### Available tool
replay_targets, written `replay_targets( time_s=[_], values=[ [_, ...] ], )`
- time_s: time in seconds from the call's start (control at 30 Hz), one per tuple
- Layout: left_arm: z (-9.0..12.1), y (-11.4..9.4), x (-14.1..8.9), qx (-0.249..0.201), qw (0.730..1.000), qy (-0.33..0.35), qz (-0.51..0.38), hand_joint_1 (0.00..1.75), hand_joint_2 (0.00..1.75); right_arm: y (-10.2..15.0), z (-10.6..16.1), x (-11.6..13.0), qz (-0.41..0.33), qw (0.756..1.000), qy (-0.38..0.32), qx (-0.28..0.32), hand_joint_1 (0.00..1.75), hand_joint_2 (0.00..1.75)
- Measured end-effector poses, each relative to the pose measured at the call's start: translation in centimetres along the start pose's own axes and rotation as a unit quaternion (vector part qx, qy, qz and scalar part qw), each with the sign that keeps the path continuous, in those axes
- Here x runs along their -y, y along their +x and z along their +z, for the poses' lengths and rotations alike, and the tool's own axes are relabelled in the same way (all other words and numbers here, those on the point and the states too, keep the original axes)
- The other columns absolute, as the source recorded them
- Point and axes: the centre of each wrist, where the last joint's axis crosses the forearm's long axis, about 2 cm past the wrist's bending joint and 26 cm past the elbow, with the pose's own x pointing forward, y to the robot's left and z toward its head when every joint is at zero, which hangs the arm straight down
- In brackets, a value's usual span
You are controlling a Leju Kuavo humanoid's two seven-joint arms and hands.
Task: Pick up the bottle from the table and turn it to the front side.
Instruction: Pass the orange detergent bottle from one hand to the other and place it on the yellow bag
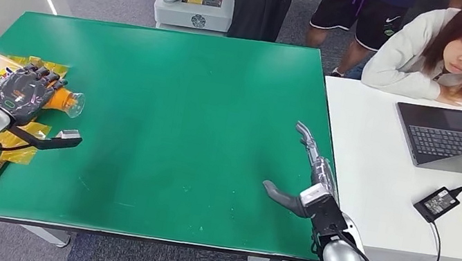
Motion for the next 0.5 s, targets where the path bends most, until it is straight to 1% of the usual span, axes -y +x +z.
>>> replay_targets(
  time_s=[0.5],
  values=[
    [0.7, -0.1, 1.1, -0.029, 0.999, -0.024, 0.018, 1.75, 1.75, -0.1, 1.1, 0.2, 0.002, 1.0, 0.002, -0.008, 0.0, 1.75]
  ],
)
